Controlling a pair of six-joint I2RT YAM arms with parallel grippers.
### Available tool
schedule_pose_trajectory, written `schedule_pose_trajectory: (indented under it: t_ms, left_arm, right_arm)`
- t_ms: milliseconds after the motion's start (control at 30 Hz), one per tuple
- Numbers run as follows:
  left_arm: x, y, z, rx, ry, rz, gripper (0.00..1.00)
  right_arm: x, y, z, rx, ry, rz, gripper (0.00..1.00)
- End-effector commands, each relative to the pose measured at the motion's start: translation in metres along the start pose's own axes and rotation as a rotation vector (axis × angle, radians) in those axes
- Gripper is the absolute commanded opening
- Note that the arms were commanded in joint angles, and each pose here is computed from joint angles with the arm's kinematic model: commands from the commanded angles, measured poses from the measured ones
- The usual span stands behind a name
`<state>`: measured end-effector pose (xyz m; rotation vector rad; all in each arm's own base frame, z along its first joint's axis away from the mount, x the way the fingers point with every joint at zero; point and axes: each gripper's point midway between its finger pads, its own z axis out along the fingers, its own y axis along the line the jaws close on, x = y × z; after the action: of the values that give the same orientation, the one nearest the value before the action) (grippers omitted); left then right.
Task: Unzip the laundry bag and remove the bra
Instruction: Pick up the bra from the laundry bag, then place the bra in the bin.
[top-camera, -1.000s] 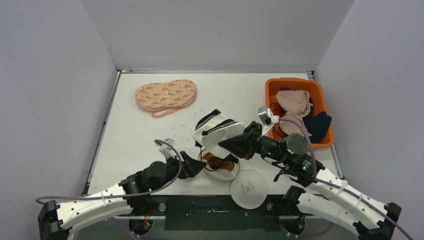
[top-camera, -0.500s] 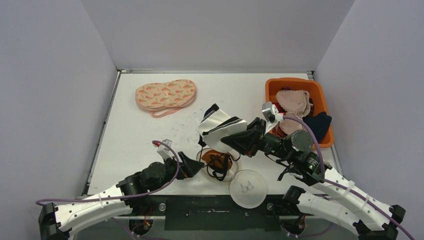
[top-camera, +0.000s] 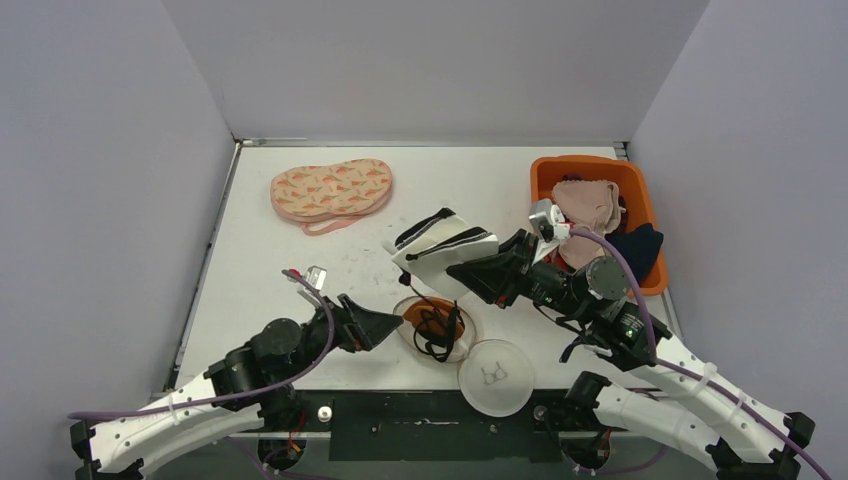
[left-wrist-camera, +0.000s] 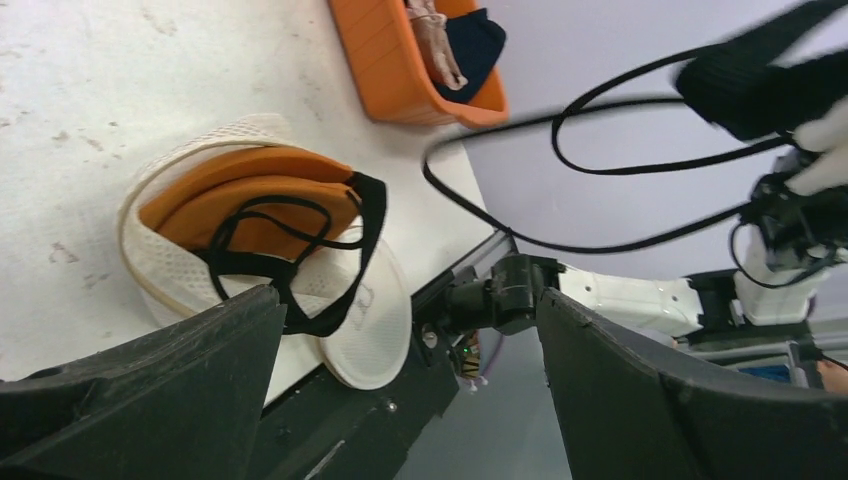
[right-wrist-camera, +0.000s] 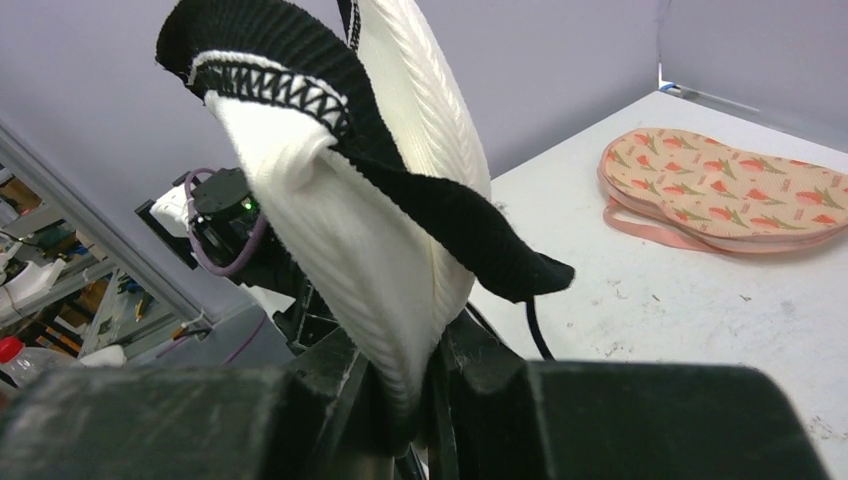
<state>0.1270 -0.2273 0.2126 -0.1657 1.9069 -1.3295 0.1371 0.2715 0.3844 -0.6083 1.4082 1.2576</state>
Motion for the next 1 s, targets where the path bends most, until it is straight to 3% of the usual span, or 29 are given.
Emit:
schedule_pose_trajectory:
  t_ms: [0,200,367,767,967]
  left_arm:
    - [-0.014,-0.047,-0.013,0.138,0.015,0.028,0.96]
    - [-0.025,-0.078,-0.023,0.235,0.012,0.089,0.96]
    - [-0.042,-0.077,-0.032,0.251,-0.081,0.089,0.96]
    - [-0.07,-0.03,-0.037,0.087,-0.271,0.035,0.97]
    - [-0.068,-0.015,-0.027,0.048,-0.306,-0.011,0.98]
  right_arm:
    - [-0.004,-0.009,0.001,0.038,-0.031,-0.007,0.05]
    - [0.005,-0.03,0.001,0.137,-0.034,0.004,0.05]
    - [0.003,-0.052,-0.014,0.278,-0.022,-0.041,0.05]
    - [-0.051,-0.138,-0.102,1.014,-0.064,-0.178,0.05]
    - [-0.096,-0.158,-0.113,1.252,-0.236,-0.212,0.05]
